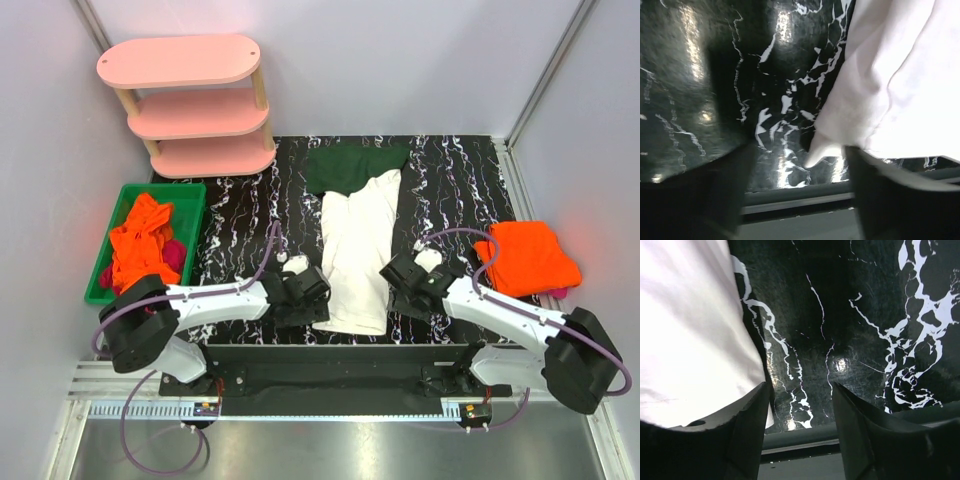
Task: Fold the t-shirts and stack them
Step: Grab the bottom of the folded rectangular tshirt with both arms
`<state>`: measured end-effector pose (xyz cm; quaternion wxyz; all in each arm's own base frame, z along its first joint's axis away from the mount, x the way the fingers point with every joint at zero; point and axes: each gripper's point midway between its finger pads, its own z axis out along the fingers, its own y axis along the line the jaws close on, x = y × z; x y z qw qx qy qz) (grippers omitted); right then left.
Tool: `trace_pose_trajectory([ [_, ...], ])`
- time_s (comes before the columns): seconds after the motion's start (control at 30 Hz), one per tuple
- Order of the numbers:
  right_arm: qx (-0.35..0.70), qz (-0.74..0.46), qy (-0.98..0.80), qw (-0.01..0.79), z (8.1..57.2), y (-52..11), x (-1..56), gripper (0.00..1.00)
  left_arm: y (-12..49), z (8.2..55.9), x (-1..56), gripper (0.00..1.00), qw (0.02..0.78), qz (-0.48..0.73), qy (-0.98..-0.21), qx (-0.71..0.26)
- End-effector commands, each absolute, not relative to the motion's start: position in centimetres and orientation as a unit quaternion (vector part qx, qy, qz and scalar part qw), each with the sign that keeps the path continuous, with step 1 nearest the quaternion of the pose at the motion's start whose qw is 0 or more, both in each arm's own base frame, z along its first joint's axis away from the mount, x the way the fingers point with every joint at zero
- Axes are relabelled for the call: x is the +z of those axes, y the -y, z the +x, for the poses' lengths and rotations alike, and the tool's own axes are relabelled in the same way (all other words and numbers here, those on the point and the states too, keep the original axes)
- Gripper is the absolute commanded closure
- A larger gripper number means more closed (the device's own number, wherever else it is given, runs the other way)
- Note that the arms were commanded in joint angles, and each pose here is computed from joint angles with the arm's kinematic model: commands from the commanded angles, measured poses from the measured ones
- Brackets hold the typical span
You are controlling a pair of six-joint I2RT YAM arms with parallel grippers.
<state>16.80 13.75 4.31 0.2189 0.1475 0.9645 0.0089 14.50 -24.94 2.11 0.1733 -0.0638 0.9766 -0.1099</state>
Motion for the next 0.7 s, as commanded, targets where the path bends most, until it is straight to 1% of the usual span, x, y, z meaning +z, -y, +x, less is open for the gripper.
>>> trace_pose_trajectory([
  [0.0,0.035,0.136,-0.955,0.262,18.6,-14.5,6.6,0.38,22.8,14.8,2.6,0.07,0.192,-0.043,-0.978,-0.068],
  [0.1,0.055,0.115,-0.962,0.242,18.1,-15.6,5.8,0.4,23.1,15.3,2.9,0.05,0.204,-0.04,-0.976,-0.069],
  [0.2,0.091,0.104,-0.965,0.225,17.5,-16.9,5.0,0.44,23.5,15.5,2.5,0.09,0.199,-0.037,-0.977,-0.066],
  [0.33,0.122,0.099,-0.96,0.23,17.6,-17.9,5.0,0.47,24.2,15.4,2.7,0.11,0.198,-0.038,-0.976,-0.083],
  [0.67,0.13,0.083,-0.967,0.204,16.6,-18.6,3.7,0.5,24.2,15.6,6.4,0.12,0.233,-0.041,-0.962,-0.136],
])
